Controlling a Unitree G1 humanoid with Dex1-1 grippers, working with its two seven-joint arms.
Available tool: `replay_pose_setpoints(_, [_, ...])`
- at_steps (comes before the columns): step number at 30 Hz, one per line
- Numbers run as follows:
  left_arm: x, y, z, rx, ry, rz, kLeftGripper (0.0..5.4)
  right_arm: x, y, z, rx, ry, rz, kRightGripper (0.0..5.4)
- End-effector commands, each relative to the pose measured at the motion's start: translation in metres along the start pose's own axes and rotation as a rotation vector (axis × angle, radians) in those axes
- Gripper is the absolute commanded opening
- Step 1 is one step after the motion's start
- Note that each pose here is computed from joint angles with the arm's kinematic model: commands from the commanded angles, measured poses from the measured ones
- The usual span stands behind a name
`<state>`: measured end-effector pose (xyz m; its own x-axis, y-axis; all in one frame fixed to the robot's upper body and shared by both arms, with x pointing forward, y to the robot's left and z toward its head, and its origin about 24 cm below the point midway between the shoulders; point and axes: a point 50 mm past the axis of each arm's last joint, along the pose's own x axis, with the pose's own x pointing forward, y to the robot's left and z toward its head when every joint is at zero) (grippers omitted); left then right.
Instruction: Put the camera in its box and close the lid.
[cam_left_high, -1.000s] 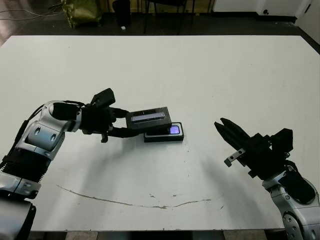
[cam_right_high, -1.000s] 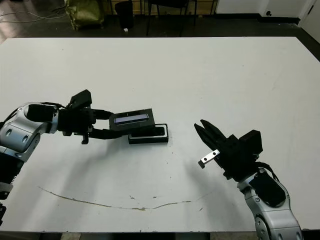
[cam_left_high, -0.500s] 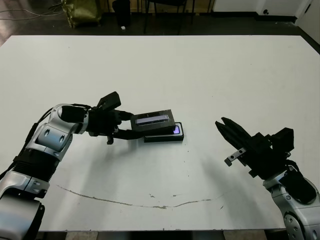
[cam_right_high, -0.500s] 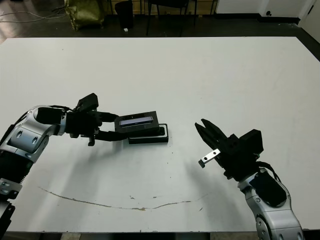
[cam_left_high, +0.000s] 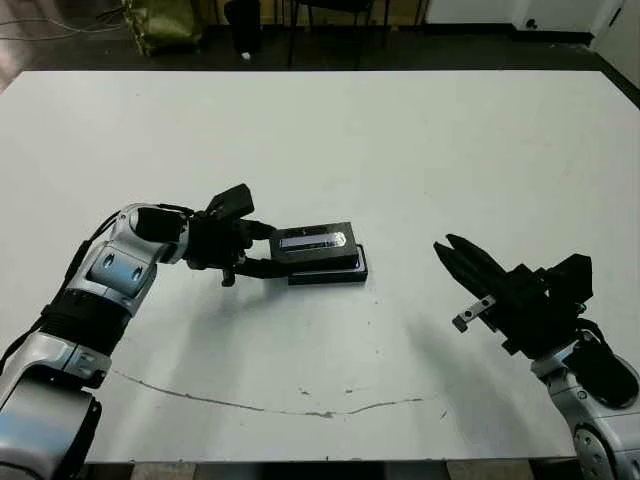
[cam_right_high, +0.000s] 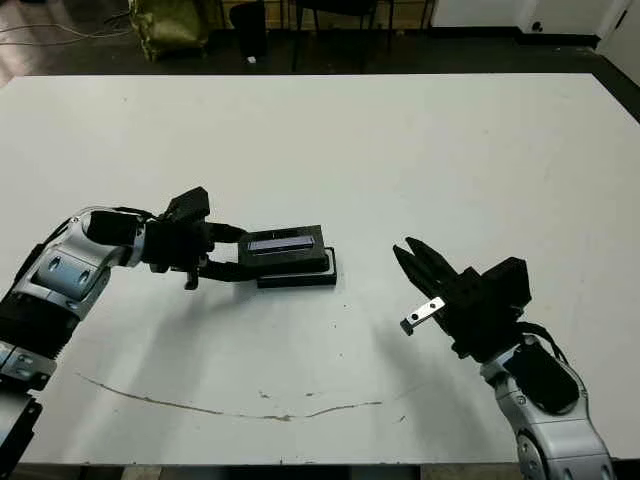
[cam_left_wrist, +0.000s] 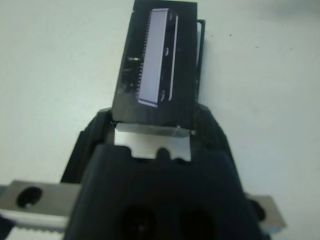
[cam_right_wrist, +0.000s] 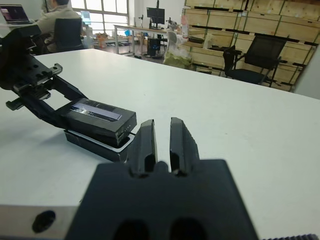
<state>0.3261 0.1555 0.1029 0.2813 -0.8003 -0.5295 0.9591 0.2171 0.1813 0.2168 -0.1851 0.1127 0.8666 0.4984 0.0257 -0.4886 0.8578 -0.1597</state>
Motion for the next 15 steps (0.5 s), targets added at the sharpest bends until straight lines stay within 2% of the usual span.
replay_pose_setpoints(1, [0.0011, -0.0031, -0.0058, 0.001, 0.037, -0.034, 2.05, -0.0021, -0.0016, -0.0034, -0.006, 0.026, -0.001, 0.0])
replay_pose_setpoints(15, [0.0027, -0.0079, -0.0103, 0.005, 0.06, -0.126, 2.05, -0.0026, -0.0018, -0.0044, 0.01, 0.034, -0.002, 0.0])
